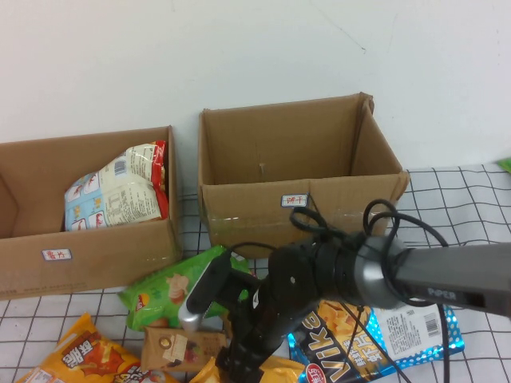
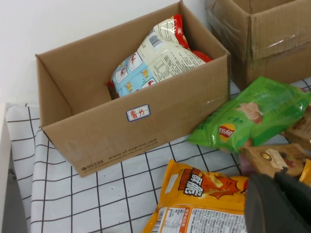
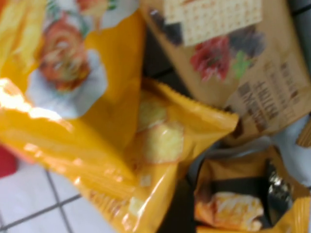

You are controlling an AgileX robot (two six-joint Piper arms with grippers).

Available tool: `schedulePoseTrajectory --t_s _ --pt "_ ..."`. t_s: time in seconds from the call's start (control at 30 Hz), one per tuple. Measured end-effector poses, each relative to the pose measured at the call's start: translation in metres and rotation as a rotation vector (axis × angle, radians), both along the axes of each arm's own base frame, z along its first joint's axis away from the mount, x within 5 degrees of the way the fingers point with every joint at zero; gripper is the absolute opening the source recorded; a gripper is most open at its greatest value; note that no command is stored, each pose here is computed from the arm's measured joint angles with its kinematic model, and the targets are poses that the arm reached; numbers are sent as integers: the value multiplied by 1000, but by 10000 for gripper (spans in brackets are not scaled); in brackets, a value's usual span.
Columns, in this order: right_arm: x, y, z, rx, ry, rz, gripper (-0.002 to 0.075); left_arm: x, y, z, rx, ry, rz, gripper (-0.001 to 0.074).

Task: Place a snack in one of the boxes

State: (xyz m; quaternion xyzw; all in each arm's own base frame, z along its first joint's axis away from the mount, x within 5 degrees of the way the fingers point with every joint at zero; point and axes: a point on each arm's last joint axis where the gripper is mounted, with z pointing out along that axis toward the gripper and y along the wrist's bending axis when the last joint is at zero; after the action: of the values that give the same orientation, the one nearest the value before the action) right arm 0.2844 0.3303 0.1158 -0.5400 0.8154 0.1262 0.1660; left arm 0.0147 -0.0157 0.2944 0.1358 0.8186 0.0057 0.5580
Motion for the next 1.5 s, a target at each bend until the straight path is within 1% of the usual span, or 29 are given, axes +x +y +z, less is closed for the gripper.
schedulePoseTrajectory --t_s 0.07,0.3,0.57,0.63,0.67,0.73,0.8,0.87,0.97,1.03,1.13,1.2,1.33,1.4,1.5 --pt "2 1 -5 5 -8 -11 601 0 0 0 0 2 0 -1" --pt "4 1 -27 -24 -7 -11 540 0 0 0 4 4 -1 -1" --pt "6 1 -43 -45 -17 -2 527 0 0 0 6 4 0 -1" --pt "7 2 -45 -42 -23 -4 512 0 0 0 6 4 0 -1" --pt "7 2 -46 -40 -26 -5 491 0 0 0 6 4 0 -1" --pt "8 2 -46 -35 -32 -7 422 0 0 0 7 4 0 -1" --pt "8 3 -45 -32 -39 -7 333 0 0 0 7 4 0 -1" --pt "9 3 -40 -26 -47 -5 328 0 0 -1 7 6 -1 -1" --pt "9 3 -24 -8 -64 -1 327 0 0 -1 7 6 -1 -1" --pt "8 3 -4 10 -76 5 327 0 0 -1 7 6 -1 -1" --pt "3 0 35 48 -88 -1 327 0 0 -1 7 8 -1 -1" --pt "-1 -5 69 87 -118 2 327 0 0 -1 7 8 -1 -1" --pt "-9 -18 134 176 -248 9 327 0 0 -1 7 8 -1 -1" --pt "-4 -31 162 235 -328 -42 327 0 0 -1 7 8 -1 -1" --pt "19 -56 186 319 -427 -178 327 0 0 -1 7 8 -1 -1"
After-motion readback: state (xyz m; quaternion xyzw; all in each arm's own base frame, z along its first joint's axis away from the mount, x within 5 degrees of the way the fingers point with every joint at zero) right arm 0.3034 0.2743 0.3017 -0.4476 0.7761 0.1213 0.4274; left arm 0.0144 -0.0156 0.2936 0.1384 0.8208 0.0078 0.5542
